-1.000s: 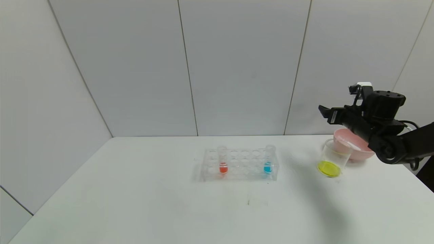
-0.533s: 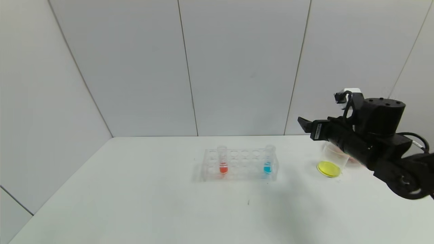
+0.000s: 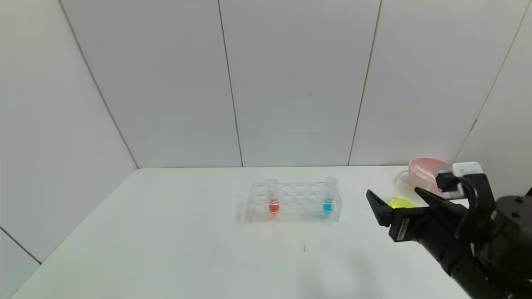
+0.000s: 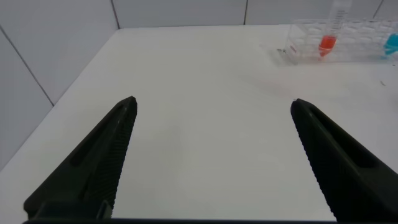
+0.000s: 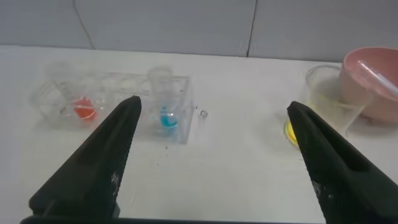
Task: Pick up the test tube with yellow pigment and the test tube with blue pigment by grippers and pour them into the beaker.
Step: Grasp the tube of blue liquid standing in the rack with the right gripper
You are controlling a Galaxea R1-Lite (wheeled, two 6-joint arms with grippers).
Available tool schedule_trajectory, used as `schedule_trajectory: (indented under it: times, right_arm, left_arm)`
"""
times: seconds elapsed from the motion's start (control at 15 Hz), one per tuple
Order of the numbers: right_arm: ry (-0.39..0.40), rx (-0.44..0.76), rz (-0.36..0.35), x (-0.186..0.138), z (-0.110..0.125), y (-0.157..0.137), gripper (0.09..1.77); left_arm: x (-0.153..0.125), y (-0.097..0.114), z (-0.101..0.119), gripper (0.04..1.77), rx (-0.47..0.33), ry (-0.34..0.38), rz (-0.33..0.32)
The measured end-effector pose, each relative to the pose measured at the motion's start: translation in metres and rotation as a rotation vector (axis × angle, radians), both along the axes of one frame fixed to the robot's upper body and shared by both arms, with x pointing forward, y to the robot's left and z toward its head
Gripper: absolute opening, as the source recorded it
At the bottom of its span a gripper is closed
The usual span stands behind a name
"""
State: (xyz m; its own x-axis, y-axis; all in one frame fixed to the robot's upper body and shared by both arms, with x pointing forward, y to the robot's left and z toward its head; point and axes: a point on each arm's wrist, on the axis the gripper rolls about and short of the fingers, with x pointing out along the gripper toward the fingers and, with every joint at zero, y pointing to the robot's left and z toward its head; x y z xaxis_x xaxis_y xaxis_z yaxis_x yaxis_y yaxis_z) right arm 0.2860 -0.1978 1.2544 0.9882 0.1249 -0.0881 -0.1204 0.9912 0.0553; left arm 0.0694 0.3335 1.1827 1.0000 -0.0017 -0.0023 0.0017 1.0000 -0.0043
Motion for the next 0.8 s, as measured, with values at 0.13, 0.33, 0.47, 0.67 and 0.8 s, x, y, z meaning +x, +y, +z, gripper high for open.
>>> schedule_trajectory:
  times: [0.13,0.33,0.47,0.67,0.8]
  right_arm:
    - [0.013,0.004,0.031,-0.023,-0.010,0.012,1.69]
    - [0.052,0.038,-0.008,-0.037,-0.026,0.028,1.70]
    - [0.080,0.037,0.016,-0.040,-0.035,0.035,1.70]
    - [0.100,0.029,0.069,-0.038,-0.041,0.046,1.70]
    - [0.094,0.039,0.073,-0.030,-0.041,0.056,1.70]
  left_arm:
    - [0.000,0.000,0.000,1.76,0.000,0.000,0.000]
    - [0.000,0.000,0.000,1.76,0.000,0.000,0.000]
    - [0.000,0.000,0.000,1.76,0.000,0.000,0.000]
    - [0.000,0.000,0.000,1.76,0.000,0.000,0.000]
    - [0.000,0.000,0.000,1.76,0.000,0.000,0.000]
